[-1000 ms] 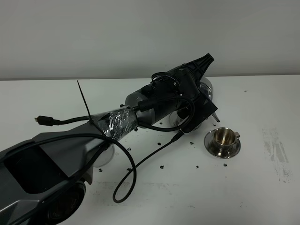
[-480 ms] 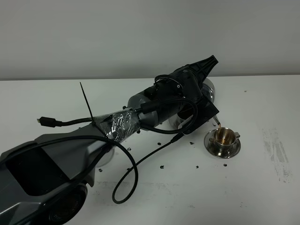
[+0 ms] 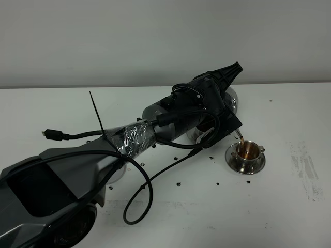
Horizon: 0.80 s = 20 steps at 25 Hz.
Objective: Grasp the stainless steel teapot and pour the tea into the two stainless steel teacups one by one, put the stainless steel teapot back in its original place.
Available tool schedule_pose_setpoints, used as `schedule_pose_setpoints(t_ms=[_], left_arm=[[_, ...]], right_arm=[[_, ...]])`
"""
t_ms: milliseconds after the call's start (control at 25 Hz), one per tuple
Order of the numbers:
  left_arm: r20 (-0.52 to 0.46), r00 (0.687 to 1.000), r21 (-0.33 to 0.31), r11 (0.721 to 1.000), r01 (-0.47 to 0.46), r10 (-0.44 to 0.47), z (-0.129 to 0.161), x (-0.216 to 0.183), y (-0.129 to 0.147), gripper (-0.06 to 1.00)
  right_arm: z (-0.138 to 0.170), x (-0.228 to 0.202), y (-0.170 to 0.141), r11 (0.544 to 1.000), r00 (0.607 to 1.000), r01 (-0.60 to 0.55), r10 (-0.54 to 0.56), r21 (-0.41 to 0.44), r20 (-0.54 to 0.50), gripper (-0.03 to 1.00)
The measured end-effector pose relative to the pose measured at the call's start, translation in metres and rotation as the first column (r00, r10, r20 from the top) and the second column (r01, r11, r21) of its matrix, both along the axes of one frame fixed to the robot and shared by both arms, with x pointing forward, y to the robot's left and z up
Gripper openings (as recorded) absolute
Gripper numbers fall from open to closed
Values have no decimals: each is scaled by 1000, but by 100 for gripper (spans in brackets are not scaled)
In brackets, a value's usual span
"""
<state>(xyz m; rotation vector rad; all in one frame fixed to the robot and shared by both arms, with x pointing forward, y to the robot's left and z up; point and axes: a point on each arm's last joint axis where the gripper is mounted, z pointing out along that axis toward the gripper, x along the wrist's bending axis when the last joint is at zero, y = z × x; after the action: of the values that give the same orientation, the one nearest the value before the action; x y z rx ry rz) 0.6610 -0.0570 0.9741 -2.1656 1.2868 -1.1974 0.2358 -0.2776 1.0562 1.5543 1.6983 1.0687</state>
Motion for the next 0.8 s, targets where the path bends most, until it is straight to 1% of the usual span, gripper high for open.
schedule_pose_setpoints(t_ms=[120,360,560,800], left_arm=[[2,1000,5,1000,1,-1,-1,0,0,17],[-10,1000,24,1000,7,-7,-14,2,-2,17],[8,1000,34,999,19,-19,-13,3,-2,17],[12,1000,31,999,24,-25,-13,3,-3,17]], right_arm=[[0,0,0,1000,1000,0,0,0,0,47],[0,0,0,1000,1000,0,0,0,0,47],[0,0,0,1000,1000,0,0,0,0,47],[0,0,0,1000,1000,0,0,0,0,47]])
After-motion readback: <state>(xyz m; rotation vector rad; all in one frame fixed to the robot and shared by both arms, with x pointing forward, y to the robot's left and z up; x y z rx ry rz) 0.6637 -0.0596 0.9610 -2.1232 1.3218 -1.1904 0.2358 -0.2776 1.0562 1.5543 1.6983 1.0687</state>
